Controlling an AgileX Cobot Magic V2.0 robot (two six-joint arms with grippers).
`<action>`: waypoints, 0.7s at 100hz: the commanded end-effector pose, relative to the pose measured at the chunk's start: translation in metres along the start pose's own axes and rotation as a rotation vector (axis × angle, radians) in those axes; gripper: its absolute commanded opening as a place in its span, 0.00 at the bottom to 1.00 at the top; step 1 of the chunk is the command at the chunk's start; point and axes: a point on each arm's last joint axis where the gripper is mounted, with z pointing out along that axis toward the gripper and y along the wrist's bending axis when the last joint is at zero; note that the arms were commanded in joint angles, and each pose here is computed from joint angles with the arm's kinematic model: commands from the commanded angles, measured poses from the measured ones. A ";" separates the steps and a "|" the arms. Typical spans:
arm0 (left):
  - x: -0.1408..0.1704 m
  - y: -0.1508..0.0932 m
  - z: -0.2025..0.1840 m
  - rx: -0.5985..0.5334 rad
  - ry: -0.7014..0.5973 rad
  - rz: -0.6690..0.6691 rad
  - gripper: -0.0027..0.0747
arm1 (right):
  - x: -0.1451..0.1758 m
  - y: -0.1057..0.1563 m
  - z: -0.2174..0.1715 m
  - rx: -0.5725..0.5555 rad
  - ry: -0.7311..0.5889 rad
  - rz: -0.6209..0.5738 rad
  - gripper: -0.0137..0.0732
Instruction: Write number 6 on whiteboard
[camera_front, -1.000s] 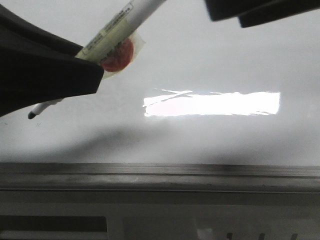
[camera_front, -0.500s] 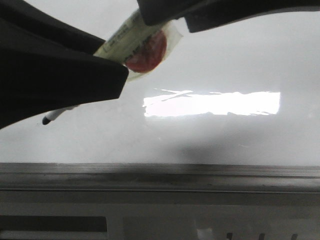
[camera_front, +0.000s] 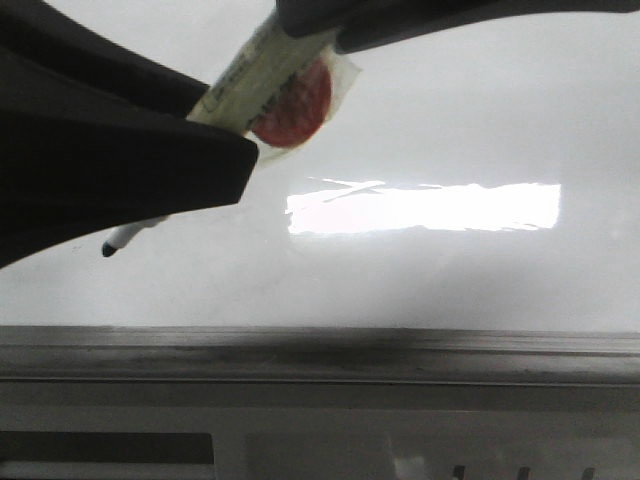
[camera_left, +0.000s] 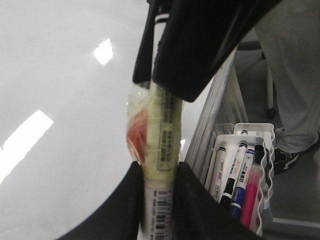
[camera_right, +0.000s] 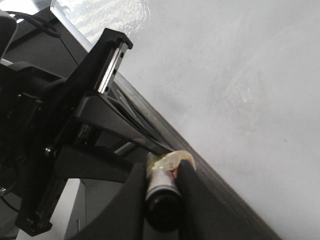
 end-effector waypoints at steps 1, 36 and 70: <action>-0.019 0.005 0.000 -0.023 -0.120 -0.002 0.30 | -0.016 0.002 -0.004 -0.003 -0.095 -0.020 0.09; -0.030 0.032 -0.036 -0.214 -0.170 -0.112 0.51 | -0.019 -0.004 -0.004 0.020 -0.115 0.002 0.09; -0.038 0.055 -0.106 -0.545 -0.262 -0.219 0.51 | -0.036 -0.025 -0.009 0.115 -0.177 0.086 0.09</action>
